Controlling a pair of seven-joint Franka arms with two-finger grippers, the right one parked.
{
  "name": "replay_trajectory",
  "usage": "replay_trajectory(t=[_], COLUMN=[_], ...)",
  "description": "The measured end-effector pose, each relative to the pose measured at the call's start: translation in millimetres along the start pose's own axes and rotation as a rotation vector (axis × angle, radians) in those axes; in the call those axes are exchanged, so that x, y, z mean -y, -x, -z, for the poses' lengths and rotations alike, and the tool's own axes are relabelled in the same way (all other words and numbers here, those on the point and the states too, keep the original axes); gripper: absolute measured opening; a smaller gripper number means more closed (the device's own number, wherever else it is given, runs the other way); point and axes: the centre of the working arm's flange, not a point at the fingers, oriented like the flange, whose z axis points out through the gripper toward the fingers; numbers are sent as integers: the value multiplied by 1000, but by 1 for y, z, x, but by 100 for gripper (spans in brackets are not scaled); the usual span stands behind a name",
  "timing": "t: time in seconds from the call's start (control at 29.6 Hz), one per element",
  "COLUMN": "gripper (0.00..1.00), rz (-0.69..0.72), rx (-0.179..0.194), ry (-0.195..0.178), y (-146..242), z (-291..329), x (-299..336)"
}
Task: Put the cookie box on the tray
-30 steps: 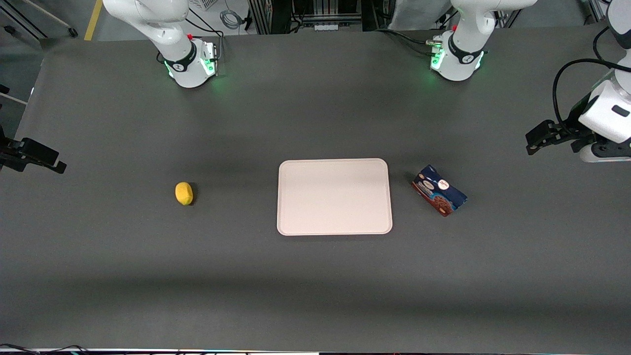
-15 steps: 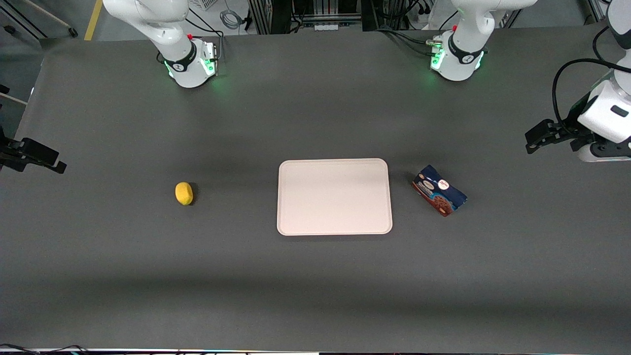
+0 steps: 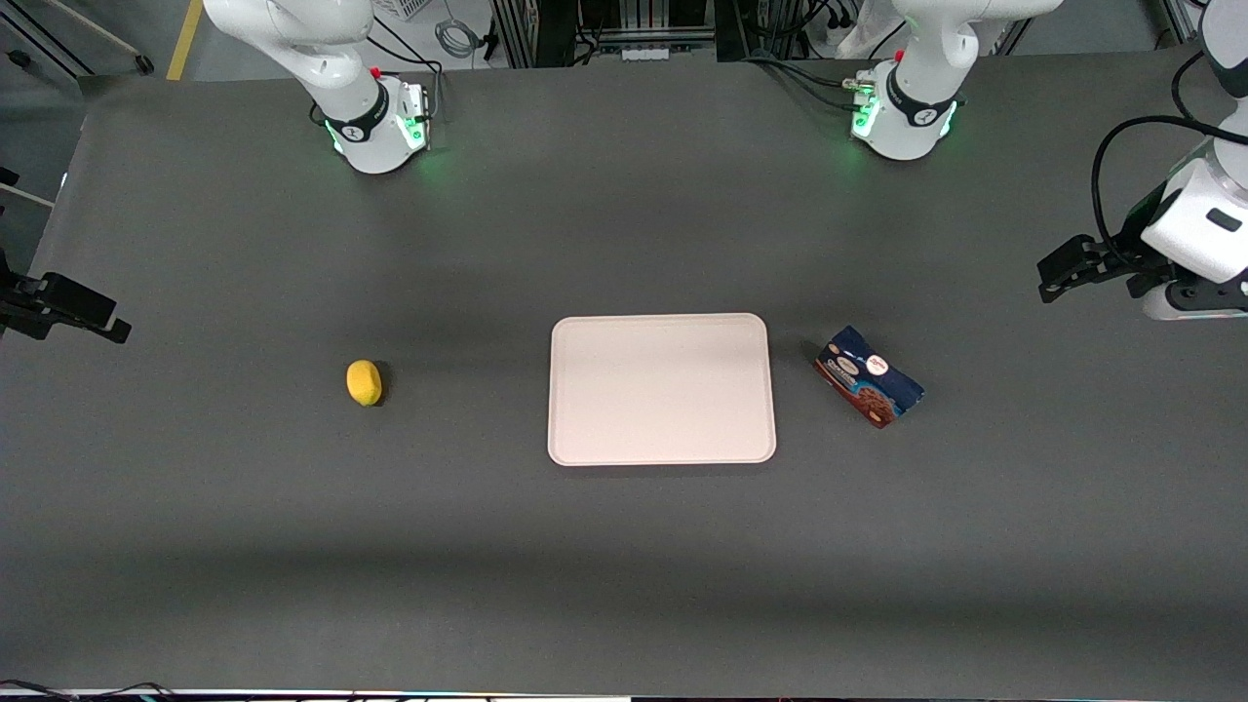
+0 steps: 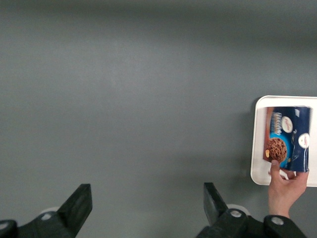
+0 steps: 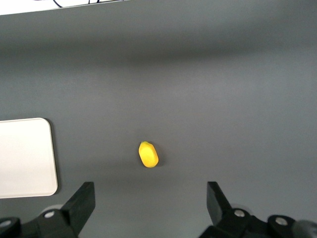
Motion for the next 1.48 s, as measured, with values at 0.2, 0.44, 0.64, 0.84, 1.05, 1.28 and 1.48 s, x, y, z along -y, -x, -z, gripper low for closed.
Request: replay_trajectory(t=[0.2, 0.44, 0.64, 0.84, 1.05, 1.28, 1.48], gripper=[22, 18, 18, 18, 18, 18, 18], rz=[-2, -5, -12, -63, -157, -199, -239], rx=[-5, 6, 21, -26, -37, 13, 75], ry=[4, -12, -45, -19, -43, -115, -112], y=[-2, -8, -27, -42, -49, -55, -58], z=[3, 9, 39, 92, 152, 241, 305], x=[-2, -9, -31, -50, -58, -67, -73])
